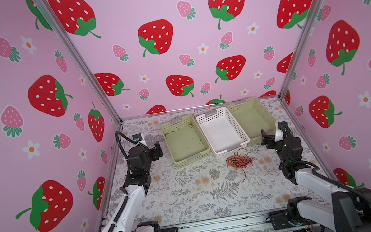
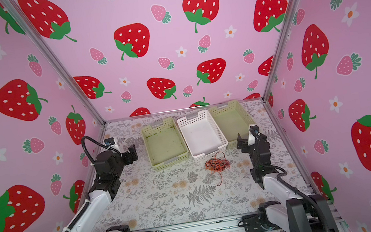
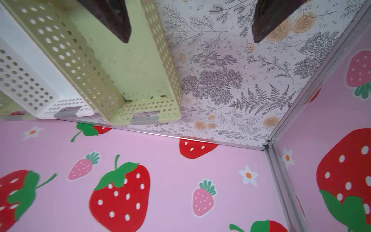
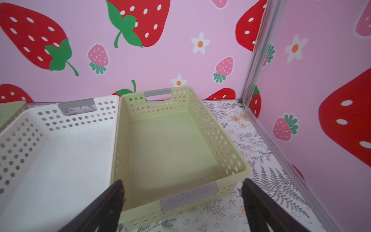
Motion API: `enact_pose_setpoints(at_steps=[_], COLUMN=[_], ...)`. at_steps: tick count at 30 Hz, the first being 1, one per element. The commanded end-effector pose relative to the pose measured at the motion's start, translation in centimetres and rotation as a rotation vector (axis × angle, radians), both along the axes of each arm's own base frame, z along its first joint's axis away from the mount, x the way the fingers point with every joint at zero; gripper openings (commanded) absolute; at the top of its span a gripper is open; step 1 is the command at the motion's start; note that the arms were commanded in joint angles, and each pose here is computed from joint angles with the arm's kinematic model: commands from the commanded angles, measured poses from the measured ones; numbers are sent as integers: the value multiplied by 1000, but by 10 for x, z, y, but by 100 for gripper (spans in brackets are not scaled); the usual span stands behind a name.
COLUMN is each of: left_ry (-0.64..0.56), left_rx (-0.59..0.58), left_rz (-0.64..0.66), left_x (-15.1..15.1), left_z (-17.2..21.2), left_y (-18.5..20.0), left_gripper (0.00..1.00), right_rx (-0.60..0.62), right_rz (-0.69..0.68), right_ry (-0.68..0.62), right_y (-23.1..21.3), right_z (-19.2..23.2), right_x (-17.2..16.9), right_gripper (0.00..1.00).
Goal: Untangle the cables
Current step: 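Reach both grippers toward the tangled red, orange and black wire bundle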
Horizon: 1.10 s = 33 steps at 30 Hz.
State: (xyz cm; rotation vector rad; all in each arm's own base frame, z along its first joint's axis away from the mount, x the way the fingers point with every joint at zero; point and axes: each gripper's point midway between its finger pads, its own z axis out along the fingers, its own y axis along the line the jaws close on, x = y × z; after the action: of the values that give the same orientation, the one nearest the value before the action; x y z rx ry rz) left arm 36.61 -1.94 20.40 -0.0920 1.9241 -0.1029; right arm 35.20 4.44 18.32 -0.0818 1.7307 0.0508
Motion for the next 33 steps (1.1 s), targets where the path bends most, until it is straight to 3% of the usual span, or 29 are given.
enact_pose_setpoints(at_steps=[1,4,8,13,18,33], left_ry=[157,174,185,223,240,329], left_rx=[-21,23,53,170,198,234], left_rz=[-143,-262,-425,-620,-768,-987], left_x=[-29,-45,-61,-77,-89,-92], left_z=[-22,-24,-26,-29,-33,-61], left_y=[-43,-83,-136,-196,-246,-320], left_gripper=[94,93,89,85,79,79], right_rx=[23,14,28,28,6,65], right_rz=[104,193,293,473,481,482], right_ry=[154,212,259,350,478,522], right_y=[24,45,74,116,125,123], right_z=[-27,-38,-43,-54,-72,-80], right_x=[-17,-26,-32,-37,-31,-49], right_gripper=[90,82,79,72,54,57])
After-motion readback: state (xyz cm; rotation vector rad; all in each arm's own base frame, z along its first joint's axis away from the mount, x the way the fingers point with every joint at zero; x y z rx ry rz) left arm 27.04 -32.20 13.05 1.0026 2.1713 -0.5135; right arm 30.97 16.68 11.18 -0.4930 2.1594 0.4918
